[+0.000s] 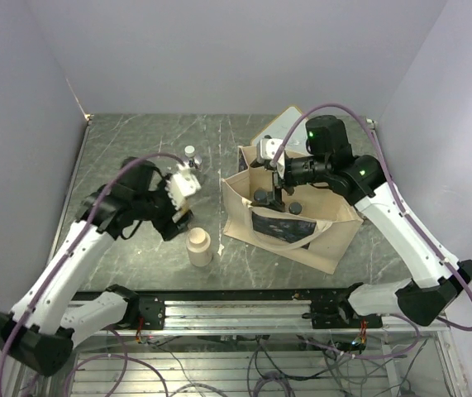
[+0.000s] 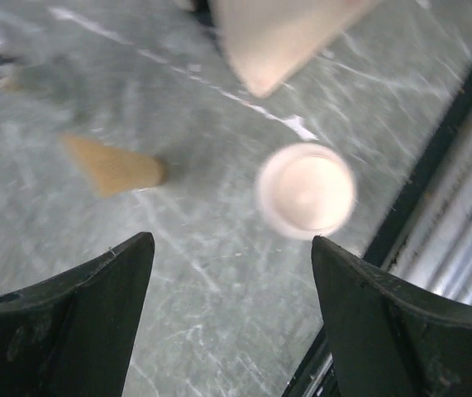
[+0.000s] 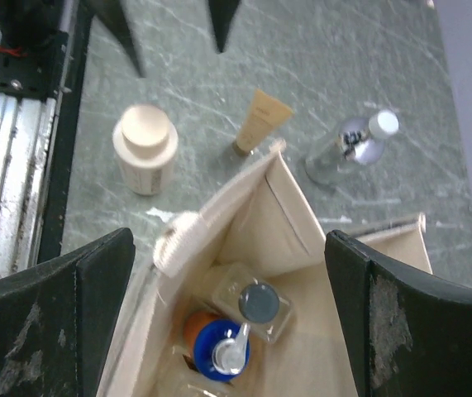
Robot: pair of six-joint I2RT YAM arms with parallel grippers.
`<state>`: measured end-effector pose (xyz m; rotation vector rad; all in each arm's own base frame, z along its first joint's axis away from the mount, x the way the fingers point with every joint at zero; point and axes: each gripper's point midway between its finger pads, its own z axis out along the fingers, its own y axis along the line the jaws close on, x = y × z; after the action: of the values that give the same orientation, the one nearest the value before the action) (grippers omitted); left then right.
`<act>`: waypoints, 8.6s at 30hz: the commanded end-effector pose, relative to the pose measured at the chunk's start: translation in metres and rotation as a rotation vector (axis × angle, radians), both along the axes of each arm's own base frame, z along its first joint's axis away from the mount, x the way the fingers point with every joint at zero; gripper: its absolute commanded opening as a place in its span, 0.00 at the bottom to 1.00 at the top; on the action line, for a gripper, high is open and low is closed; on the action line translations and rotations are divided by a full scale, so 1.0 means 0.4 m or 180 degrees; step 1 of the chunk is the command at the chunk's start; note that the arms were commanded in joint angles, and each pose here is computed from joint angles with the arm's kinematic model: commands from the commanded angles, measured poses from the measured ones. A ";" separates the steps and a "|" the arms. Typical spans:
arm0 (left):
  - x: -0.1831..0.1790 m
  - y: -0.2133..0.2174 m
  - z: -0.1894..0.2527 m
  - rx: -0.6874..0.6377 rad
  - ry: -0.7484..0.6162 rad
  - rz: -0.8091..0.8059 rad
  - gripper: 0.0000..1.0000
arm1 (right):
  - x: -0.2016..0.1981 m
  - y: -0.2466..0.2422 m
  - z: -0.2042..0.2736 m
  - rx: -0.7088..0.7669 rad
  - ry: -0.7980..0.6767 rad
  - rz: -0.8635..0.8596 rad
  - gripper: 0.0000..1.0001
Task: Place the personal care products into the canvas bag
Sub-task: Move the care product at the center of the board, then pick up the care product from the center of the board, then place the care product in the canvas bag.
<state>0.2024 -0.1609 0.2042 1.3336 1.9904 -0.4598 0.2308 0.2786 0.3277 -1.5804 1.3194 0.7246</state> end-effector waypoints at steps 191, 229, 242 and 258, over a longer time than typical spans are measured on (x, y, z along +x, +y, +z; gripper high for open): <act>0.216 -0.396 0.245 -0.1112 -0.0381 0.0244 0.29 | 0.018 -0.382 0.074 -0.0317 0.0586 -0.1698 0.00; 0.207 -0.393 0.225 -0.1059 -0.0393 0.0174 0.07 | 0.030 -0.378 -0.230 -0.1226 0.1013 -0.1591 0.00; 0.214 -0.378 0.308 -0.1089 -0.0675 0.0137 0.36 | -0.012 -0.318 -0.183 -0.0974 0.1034 -0.1250 0.00; 0.010 -0.408 0.348 -0.1058 -0.0665 -0.1291 0.75 | 0.051 -0.339 -0.164 -0.0969 0.1017 -0.1768 0.00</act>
<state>0.2581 -0.3052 0.3680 1.2216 1.4981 -0.6062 0.2326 0.1334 0.2350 -1.3221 2.1700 0.4790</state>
